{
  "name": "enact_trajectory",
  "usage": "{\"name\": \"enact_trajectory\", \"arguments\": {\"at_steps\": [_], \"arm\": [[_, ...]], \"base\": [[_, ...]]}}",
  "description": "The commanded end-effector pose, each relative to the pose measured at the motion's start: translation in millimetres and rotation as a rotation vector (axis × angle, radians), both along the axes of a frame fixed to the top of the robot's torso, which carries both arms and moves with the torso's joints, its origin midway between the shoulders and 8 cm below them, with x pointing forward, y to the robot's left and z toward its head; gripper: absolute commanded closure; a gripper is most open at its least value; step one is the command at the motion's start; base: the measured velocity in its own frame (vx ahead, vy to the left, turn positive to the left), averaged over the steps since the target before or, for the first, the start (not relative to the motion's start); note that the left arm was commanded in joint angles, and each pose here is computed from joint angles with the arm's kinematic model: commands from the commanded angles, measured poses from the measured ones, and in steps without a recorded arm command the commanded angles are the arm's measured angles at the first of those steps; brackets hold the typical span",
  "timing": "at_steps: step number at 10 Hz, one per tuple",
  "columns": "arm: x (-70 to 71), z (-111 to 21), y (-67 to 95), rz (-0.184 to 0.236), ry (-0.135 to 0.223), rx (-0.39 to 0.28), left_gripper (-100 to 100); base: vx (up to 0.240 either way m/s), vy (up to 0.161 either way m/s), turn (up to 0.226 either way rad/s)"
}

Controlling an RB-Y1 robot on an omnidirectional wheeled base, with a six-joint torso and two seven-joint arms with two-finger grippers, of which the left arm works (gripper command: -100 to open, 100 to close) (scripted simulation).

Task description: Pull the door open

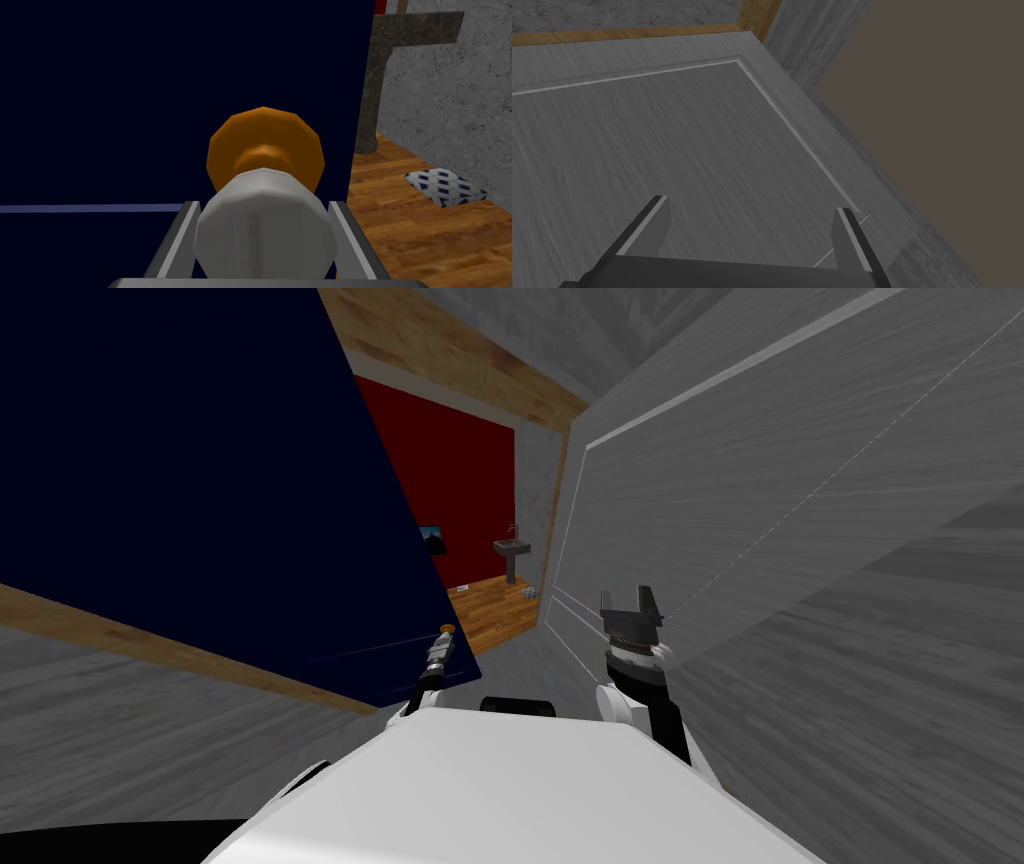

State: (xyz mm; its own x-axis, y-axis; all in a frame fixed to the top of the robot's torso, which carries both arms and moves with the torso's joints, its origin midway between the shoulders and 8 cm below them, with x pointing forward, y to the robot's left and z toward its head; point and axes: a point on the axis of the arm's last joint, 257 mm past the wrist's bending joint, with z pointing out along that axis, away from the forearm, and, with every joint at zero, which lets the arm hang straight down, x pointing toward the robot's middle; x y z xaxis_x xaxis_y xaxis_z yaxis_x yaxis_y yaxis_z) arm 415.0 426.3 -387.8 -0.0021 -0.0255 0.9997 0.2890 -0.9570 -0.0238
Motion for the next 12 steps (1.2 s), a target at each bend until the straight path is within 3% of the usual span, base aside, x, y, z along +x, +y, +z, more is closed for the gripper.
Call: {"name": "enact_trajectory", "arguments": {"at_steps": [1, 7, 8, 12], "arm": [[-4.6, -4.3, -4.3, -0.026, 0.005, -0.008, 100], [-17.9, -4.0, -7.7, -0.112, 0.003, -0.025, 100], [-17.5, -5.9, -7.1, -0.103, 0.01, -0.022, 100], [-33.8, -5.4, -13.5, -0.181, 0.007, -0.022, 100]], "base": [[-0.202, 0.019, -0.129], [-0.22, 0.045, -0.14], [-0.097, 0.017, -0.034], [-0.214, 0.038, -0.118]]}}
